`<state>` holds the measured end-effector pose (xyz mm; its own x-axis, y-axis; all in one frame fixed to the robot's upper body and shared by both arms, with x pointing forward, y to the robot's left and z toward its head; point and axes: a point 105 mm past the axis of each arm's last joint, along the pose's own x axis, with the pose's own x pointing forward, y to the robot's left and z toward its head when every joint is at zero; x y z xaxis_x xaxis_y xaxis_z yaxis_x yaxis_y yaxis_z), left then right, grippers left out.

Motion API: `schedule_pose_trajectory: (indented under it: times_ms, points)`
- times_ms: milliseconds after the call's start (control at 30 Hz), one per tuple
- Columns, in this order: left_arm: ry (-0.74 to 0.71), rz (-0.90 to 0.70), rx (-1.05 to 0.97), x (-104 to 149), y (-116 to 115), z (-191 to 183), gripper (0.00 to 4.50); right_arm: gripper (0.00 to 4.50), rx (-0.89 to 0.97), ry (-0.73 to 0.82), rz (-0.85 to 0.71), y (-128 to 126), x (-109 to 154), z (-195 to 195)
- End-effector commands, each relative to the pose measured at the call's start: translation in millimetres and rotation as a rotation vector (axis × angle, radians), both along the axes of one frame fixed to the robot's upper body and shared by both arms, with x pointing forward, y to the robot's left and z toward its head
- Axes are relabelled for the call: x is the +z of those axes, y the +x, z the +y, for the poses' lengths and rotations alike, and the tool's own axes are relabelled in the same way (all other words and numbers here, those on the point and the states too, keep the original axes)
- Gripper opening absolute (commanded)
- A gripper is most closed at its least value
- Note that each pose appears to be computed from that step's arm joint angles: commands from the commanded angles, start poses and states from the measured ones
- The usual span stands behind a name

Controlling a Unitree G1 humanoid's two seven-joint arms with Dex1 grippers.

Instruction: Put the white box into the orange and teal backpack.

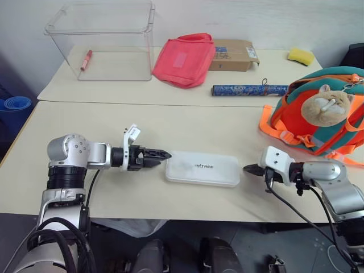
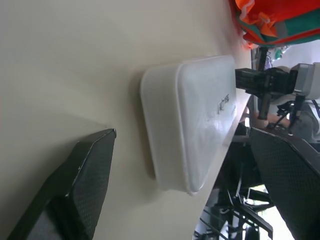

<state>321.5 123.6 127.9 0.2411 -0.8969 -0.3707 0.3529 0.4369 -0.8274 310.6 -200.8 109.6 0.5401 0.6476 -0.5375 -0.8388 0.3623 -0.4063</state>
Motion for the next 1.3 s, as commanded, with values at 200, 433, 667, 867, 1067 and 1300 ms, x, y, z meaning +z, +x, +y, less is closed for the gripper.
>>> schedule_pose_trajectory:
  times_ms: [200, 433, 667, 867, 1067, 1300]
  points:
    - [-0.059, 0.067, -0.070, -5, -5, -35, 4.45, 0.00, 0.075, 0.056, 0.000, 2, -4, 37]
    - [-0.107, 0.064, -0.110, -1, -9, -54, 4.06, 0.00, 0.094, 0.064, -0.015, 5, -4, 50]
    - [-0.225, -0.006, -0.101, 19, -10, -51, 2.05, 0.00, -0.054, 0.163, 0.100, -16, -6, 10]
    - [-0.109, -0.178, -0.066, 16, -10, -35, 1.23, 1.84, -0.376, 0.354, 0.000, -48, 4, -63]
    - [-0.173, -0.792, -0.264, 45, -23, -29, 1.23, 3.90, -0.687, 0.368, -0.213, -82, 24, -153]
    - [-0.249, -0.872, -0.448, 43, -49, -31, 1.23, 4.48, -0.711, 0.393, -0.293, -82, 53, -187]
